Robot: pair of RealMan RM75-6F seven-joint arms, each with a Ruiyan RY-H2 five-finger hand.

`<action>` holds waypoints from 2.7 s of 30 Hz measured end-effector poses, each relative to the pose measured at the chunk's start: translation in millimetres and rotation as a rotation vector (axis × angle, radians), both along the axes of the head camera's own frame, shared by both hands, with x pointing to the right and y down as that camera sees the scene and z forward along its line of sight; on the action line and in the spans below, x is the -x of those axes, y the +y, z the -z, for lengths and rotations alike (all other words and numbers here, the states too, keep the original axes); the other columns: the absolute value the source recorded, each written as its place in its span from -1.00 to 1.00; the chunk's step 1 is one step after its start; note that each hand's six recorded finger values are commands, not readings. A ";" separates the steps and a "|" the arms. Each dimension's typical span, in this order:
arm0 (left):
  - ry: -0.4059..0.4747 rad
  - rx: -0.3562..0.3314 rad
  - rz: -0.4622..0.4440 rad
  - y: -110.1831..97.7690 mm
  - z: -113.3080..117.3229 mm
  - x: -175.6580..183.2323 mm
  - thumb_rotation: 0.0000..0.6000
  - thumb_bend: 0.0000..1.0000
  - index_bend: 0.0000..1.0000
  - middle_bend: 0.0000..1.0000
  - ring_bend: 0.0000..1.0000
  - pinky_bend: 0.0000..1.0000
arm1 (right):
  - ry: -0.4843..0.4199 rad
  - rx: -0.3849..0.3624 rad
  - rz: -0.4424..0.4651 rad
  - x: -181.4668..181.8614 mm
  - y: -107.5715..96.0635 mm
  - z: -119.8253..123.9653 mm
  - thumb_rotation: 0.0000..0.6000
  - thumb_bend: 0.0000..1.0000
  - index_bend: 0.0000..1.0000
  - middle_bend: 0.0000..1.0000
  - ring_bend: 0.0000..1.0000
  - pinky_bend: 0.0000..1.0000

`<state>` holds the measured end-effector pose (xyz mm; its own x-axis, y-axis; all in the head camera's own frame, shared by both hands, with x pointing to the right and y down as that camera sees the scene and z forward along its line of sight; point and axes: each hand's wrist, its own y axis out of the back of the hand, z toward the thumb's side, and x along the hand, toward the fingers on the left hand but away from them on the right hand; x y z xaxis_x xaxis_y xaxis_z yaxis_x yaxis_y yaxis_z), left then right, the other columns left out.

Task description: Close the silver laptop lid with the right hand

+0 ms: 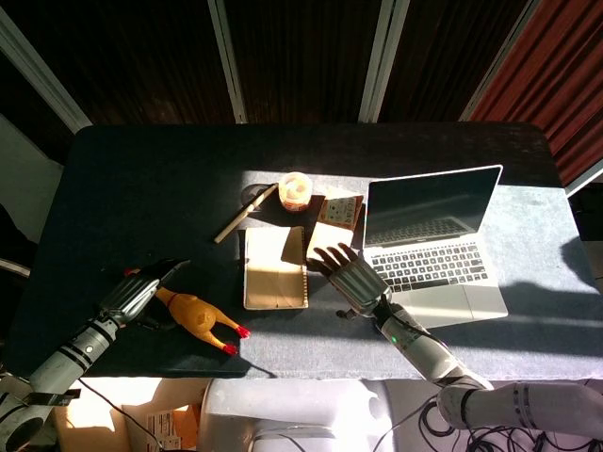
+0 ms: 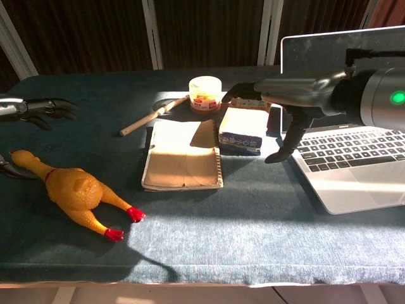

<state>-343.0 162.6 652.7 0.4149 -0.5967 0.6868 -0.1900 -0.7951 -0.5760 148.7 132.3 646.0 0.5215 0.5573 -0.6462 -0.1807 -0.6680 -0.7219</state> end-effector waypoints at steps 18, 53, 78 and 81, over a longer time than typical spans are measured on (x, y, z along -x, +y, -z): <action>-0.178 -0.190 0.009 8.0 49.2 58.5 1.00 -0.91 -1.00 -0.81 -0.91 -0.67 | 0.031 -0.183 -0.143 -54.5 -62.7 29.3 1.00 -0.80 -1.00 -1.00 -1.00 -1.00; -0.341 -0.177 0.195 80.5 57.6 141.4 1.00 -0.91 -1.00 -0.81 -0.91 -0.67 | 0.301 -0.163 -0.406 -148.8 -182.6 -11.8 1.00 -0.80 -0.35 -0.30 -0.54 -0.36; -0.355 -0.144 0.158 87.5 49.8 134.0 1.00 -0.91 -1.00 -0.81 -0.91 -0.67 | 0.275 -0.187 -0.217 -192.9 -106.1 47.8 1.00 -0.80 -0.42 -0.20 -0.41 -0.24; -0.355 -0.145 0.156 89.0 50.4 133.5 1.00 -0.91 -1.00 -0.81 -0.91 -0.67 | 0.278 -0.196 -0.174 -198.5 -86.5 51.6 1.00 -0.80 -0.47 -0.20 -0.41 -0.25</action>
<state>-476.5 251.5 602.4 0.0642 -0.7350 0.6751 -0.0712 -0.6781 -0.7315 347.2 45.8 594.4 0.2285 0.7490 -0.6219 -0.2836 -0.5599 -0.7785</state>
